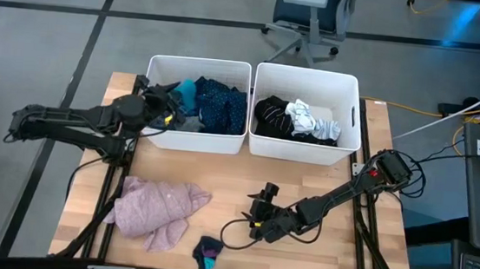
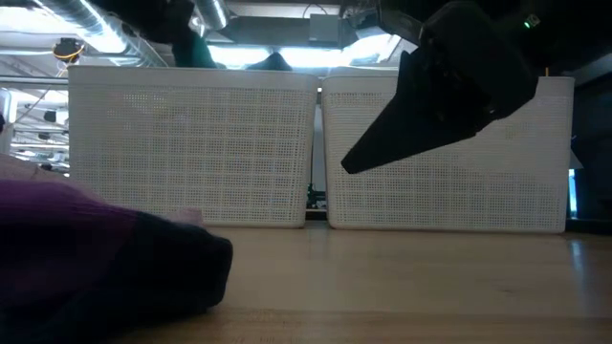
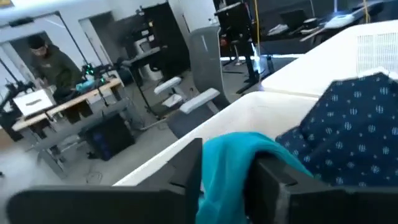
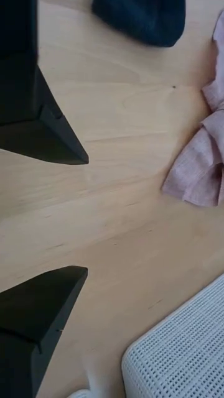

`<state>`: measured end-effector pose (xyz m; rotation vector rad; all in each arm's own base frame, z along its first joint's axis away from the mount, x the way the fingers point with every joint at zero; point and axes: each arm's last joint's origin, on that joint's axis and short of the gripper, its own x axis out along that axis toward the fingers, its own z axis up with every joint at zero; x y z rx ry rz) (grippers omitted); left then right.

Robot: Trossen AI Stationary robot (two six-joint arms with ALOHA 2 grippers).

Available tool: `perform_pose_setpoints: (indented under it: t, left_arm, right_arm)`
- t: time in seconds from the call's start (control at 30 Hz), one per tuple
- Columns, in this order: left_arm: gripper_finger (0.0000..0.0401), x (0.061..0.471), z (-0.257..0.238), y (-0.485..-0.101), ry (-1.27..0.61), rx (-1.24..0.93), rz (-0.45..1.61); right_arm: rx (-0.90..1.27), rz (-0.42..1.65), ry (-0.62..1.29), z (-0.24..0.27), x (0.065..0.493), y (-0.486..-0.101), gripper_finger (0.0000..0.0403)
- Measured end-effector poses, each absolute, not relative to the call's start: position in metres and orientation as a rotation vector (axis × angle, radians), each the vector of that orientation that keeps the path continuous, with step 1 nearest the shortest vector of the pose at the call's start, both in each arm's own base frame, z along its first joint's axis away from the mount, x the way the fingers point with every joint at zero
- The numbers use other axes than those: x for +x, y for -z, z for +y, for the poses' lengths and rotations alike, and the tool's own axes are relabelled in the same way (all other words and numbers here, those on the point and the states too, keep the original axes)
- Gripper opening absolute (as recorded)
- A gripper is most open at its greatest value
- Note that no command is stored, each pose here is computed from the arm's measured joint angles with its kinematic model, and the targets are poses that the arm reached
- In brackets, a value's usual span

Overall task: Sort clothes
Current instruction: Put the blue sock into the left white bin, then put the dark blue sock into the left white bin

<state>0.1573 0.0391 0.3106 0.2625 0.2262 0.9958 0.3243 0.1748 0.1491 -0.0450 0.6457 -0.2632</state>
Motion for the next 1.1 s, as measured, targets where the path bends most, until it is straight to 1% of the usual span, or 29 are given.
perform_pose_setpoints:
  t: [0.1, 0.2, 0.3, 0.37, 0.53, 0.67, 0.83, 0.97, 1.03, 1.1]
  left_arm:
    - [0.0126, 0.157, 0.039, -0.308, -0.964, 0.235, 0.241]
    - [0.0161, 0.154, 0.038, -0.31, -0.901, 0.159, 0.31]
    - [0.0187, 0.147, 0.039, -0.317, -0.907, 0.083, 0.433]
    - [0.0196, 0.141, 0.039, -0.325, -0.913, 0.048, 0.495]
    - [0.0201, 0.13, 0.034, -0.345, -0.785, -0.082, 0.581]
    - [0.0199, 0.123, 0.03, -0.356, -0.666, -0.143, 0.596]
    - [0.0199, 0.116, 0.028, -0.358, -0.65, -0.168, 0.64]
    - [0.0198, 0.116, 0.025, -0.356, -0.57, -0.198, 0.673]
    - [0.0198, 0.118, 0.022, -0.356, -0.46, -0.235, 0.673]
    - [0.0198, 0.126, 0.015, -0.356, -0.297, -0.255, 0.636]
  right_arm:
    - [-0.044, 0.644, 0.263, 0.175, 0.324, -0.149, 0.028]
    - [-0.043, 0.643, 0.263, 0.175, 0.324, -0.149, 0.028]
    - [-0.041, 0.64, 0.262, 0.175, 0.325, -0.149, 0.028]
    - [-0.034, 0.631, 0.26, 0.175, 0.325, -0.15, 0.028]
    - [-0.033, 0.63, 0.26, 0.175, 0.325, -0.15, 0.028]
    - [-0.034, 0.631, 0.26, 0.175, 0.325, -0.15, 0.028]
    - [-0.021, 0.63, 0.264, 0.175, 0.325, -0.15, 0.028]
    - [-0.021, 0.63, 0.265, 0.175, 0.325, -0.15, 0.028]
    - [-0.021, 0.63, 0.265, 0.175, 0.325, -0.15, 0.028]
    - [-0.021, 0.63, 0.265, 0.175, 0.325, -0.15, 0.028]
